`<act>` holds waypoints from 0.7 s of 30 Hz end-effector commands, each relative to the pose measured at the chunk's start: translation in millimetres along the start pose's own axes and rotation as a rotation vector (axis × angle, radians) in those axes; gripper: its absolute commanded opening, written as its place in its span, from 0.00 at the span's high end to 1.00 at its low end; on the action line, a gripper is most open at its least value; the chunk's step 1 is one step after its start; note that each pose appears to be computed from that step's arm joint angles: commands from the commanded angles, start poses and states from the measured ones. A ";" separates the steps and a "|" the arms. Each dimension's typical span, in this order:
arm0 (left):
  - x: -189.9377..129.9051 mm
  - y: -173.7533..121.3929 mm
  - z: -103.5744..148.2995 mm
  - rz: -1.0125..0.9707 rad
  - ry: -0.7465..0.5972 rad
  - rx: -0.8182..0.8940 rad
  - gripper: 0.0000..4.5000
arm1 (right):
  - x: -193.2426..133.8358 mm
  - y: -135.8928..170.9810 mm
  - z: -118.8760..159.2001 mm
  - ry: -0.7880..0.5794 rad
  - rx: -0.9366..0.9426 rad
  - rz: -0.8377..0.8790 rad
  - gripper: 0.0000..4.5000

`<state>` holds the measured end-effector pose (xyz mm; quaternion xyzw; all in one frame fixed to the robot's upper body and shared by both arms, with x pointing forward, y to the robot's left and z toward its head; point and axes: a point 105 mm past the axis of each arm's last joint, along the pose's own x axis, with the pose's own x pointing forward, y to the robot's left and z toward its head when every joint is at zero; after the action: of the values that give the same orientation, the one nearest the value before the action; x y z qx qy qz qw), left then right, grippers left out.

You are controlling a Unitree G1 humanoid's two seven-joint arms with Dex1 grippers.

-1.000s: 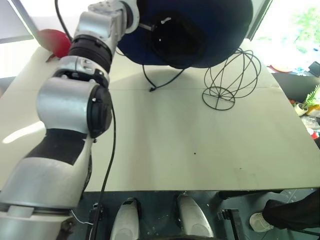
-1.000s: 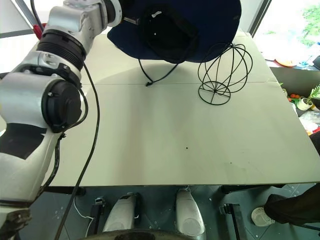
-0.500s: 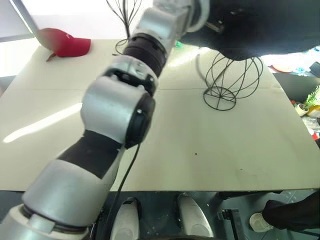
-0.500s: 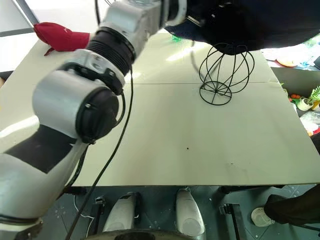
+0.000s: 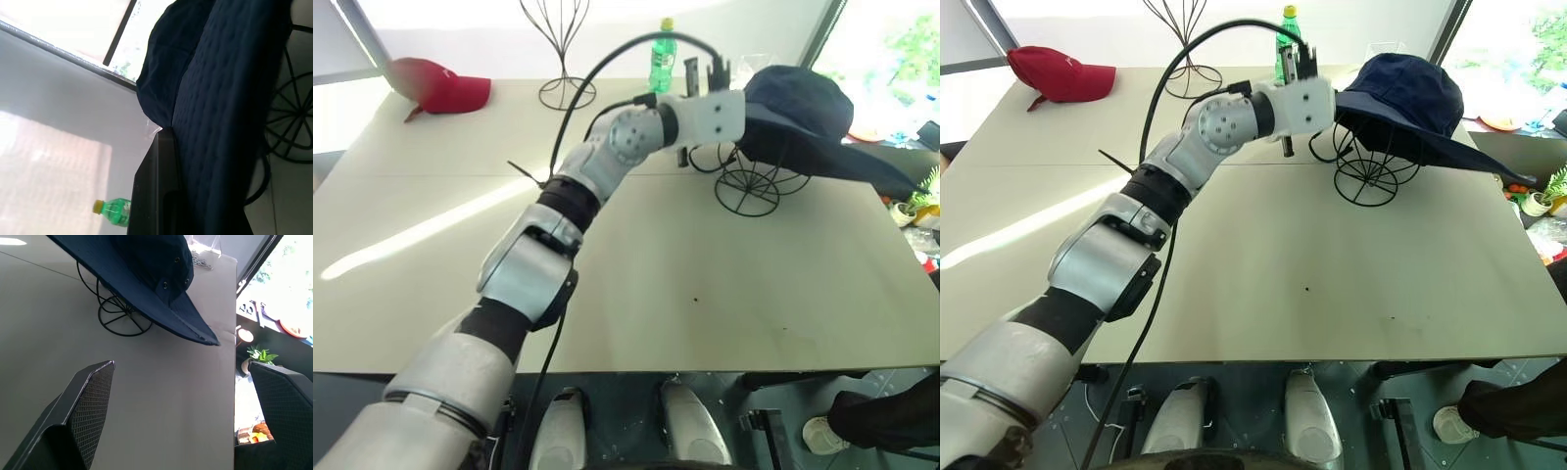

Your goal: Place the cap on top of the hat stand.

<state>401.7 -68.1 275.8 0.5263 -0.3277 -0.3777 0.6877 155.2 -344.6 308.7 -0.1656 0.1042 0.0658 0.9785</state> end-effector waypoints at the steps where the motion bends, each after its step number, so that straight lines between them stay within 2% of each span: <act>1: -0.1 -9.8 14.5 0.005 -0.076 0.114 1.00 | -8.0 -0.5 7.3 -0.029 -0.029 -0.028 0.00; 5: -7.6 -31.1 15.5 -0.029 -0.130 0.282 1.00 | -9.1 3.8 3.2 -0.012 -0.023 -0.013 0.00; 11: -15.9 -62.4 2.4 -0.138 -0.110 0.271 1.00 | -8.4 4.8 -0.5 -0.006 -0.016 -0.016 0.00; 16: -25.6 -92.3 -11.7 -0.227 -0.062 0.173 1.00 | -5.0 7.6 -3.6 0.000 -0.015 -0.004 0.00; 21: -23.6 -89.6 -15.3 -0.219 -0.033 0.145 1.00 | -2.7 7.5 -4.3 0.014 -0.019 0.006 0.00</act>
<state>387.9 -49.2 168.5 0.6083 -0.2886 -0.4417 0.5929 153.6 -340.3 294.8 -0.1561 0.1270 0.0759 0.9766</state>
